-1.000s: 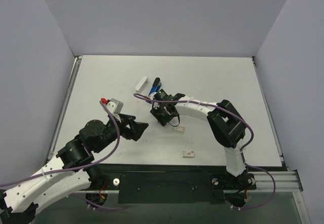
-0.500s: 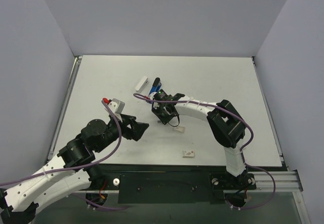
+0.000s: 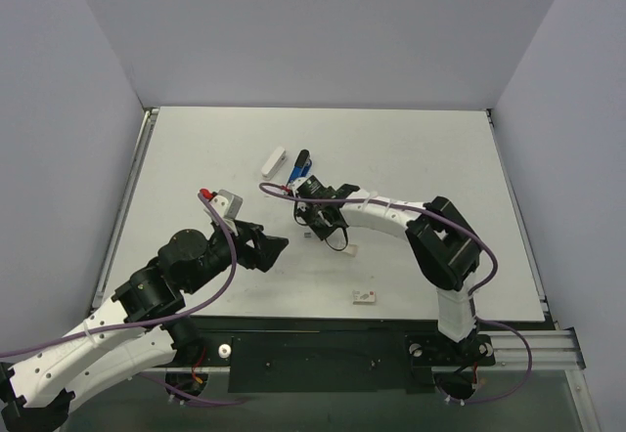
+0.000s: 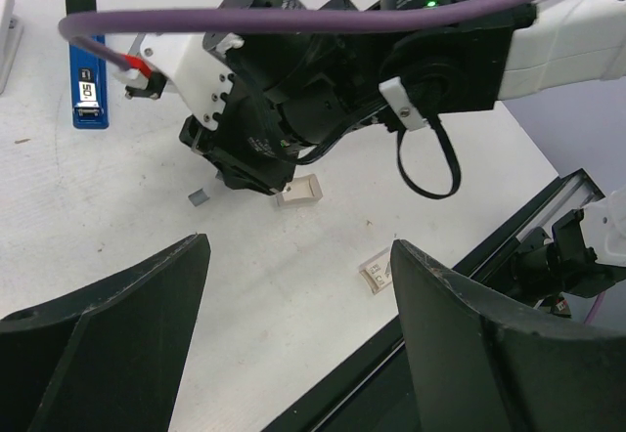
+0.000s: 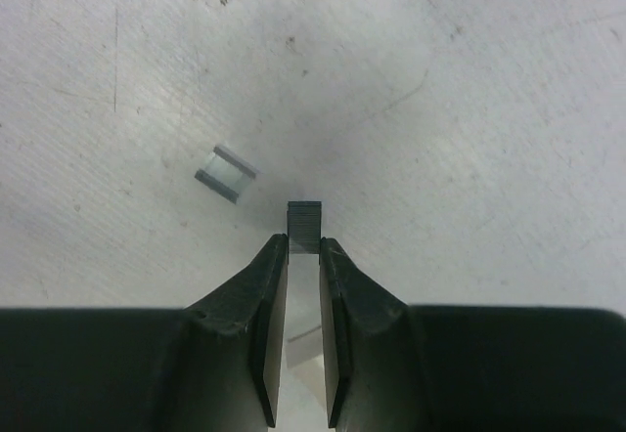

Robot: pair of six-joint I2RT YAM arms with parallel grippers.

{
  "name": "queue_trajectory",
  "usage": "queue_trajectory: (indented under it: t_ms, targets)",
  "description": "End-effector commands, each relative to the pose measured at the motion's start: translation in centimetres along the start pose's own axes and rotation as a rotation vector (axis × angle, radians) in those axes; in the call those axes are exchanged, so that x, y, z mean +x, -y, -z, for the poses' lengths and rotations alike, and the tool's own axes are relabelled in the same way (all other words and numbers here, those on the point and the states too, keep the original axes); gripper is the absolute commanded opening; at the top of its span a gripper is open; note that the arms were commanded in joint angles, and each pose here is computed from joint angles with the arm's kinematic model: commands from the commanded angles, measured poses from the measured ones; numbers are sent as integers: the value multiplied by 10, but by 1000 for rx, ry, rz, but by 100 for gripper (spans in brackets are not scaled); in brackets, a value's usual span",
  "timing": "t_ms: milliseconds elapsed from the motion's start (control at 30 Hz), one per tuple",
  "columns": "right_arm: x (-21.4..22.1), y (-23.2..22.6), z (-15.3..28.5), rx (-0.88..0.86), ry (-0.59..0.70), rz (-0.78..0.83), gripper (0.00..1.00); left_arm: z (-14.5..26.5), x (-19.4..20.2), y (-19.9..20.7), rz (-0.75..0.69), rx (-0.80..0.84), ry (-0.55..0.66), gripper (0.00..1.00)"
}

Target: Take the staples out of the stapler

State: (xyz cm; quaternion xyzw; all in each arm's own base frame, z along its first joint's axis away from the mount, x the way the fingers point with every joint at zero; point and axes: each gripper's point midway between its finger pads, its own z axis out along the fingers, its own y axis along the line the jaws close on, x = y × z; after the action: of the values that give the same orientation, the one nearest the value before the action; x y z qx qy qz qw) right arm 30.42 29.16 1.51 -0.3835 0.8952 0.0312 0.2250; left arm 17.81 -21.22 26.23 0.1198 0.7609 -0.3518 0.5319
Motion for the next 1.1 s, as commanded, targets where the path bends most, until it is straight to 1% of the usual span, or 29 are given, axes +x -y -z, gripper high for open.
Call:
queue_trajectory:
  t_ms: [0,133,233,367,433,633,800,1067]
  targets:
    - [-20,14,47,74,115,-90,9,3,-10,4,5,13,31,85]
    - [-17,18,71,98,159,-189,8,6,-13,4,5,10,41,85]
    - [-9,24,86,137,188,-317,9,7,-15,4,7,9,45,85]
    - [10,27,95,176,201,-472,9,9,-17,5,6,14,48,85]
    - [16,26,96,191,213,-521,9,9,-18,6,6,14,49,85]
    - [38,28,91,260,220,-637,9,10,-20,7,10,20,53,85]
    - [51,23,79,262,222,-738,7,11,-19,7,15,21,52,85]
    - [60,17,64,296,203,-814,5,11,-17,7,15,22,50,85]
